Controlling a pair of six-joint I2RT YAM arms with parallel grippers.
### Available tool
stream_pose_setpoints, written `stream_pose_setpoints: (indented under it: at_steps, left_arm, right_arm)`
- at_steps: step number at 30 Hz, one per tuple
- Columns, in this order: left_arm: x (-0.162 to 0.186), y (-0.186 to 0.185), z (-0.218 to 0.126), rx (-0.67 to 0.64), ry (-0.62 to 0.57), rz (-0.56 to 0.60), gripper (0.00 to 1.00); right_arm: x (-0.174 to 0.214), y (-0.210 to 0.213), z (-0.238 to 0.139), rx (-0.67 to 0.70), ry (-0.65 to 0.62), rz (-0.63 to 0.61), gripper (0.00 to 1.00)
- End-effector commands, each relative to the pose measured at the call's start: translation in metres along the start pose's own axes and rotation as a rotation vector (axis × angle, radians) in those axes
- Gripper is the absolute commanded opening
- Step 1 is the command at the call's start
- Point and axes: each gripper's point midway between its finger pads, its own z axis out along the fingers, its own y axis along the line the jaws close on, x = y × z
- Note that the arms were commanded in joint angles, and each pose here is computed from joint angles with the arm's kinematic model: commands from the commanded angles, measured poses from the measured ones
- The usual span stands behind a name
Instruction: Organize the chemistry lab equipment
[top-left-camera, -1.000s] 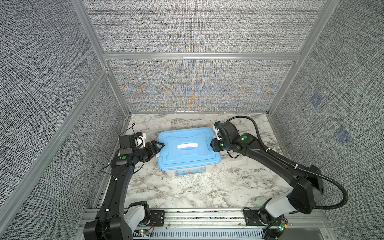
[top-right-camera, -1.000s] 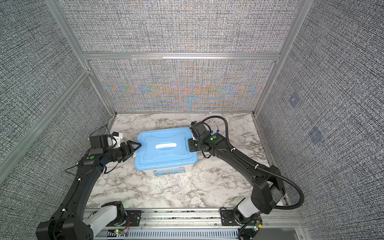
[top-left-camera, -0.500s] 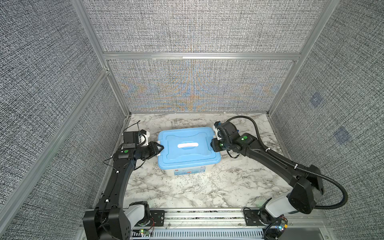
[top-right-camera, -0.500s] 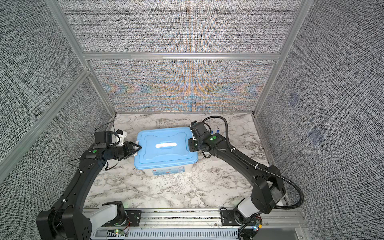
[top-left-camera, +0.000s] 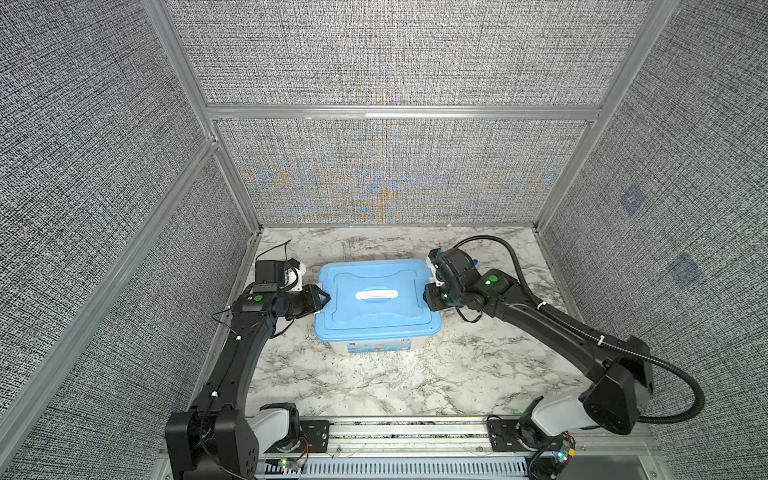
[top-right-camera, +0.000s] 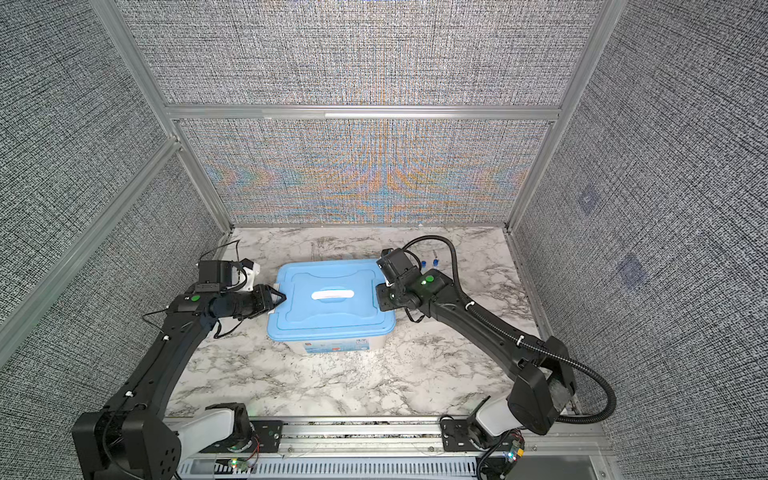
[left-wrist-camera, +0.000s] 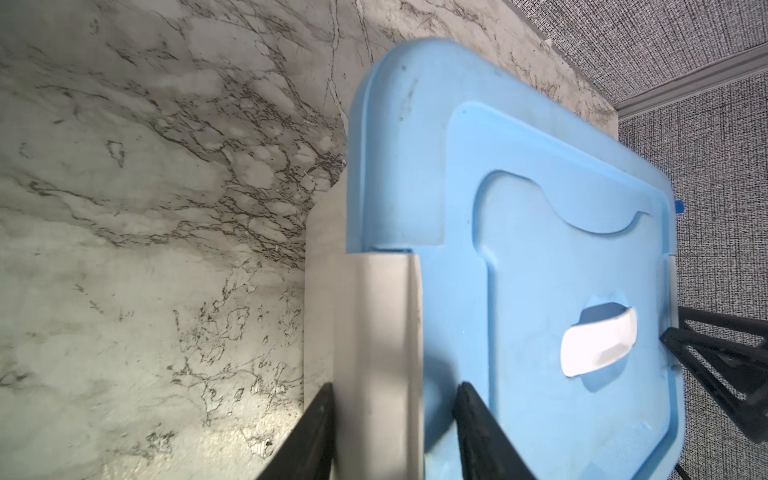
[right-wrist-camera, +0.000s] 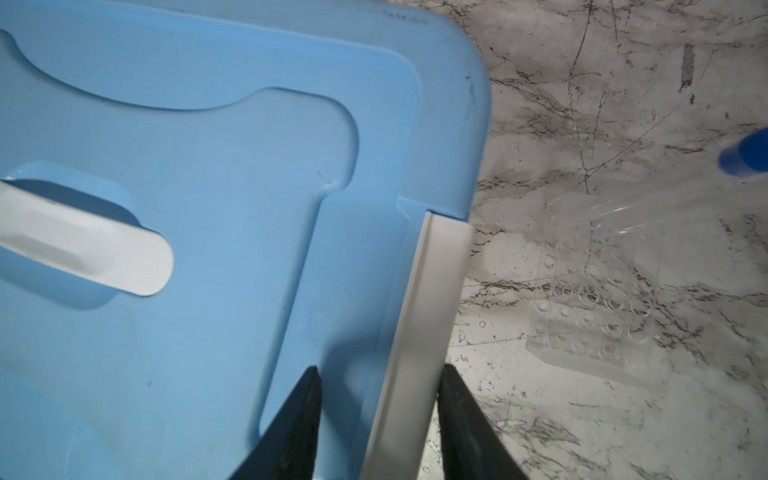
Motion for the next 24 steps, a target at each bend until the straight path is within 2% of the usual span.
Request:
stream_pose_setpoints:
  at_steps: [1,11,18,21,24]
  left_arm:
    - [0.012,-0.033,0.000,0.166,0.063,0.019,0.47]
    - [0.049,-0.058,0.012,0.200,0.162,0.059,0.47]
    - [0.064,-0.067,0.011,0.210,0.166,0.062,0.49]
    - [0.065,-0.061,0.009,0.172,0.158,0.065,0.63]
    - [0.059,-0.052,0.004,0.100,0.123,0.098,0.78]
  right_arm:
    - [0.022,0.022,-0.005,-0.122,0.082,-0.009,0.42]
    - [0.046,0.006,-0.018,-0.083,0.091,0.029,0.42]
    - [0.060,-0.003,-0.024,-0.071,0.077,0.057,0.42]
    - [0.061,-0.008,-0.026,-0.050,0.066,0.056,0.45]
    - [0.059,-0.020,-0.028,0.009,0.049,0.043,0.55]
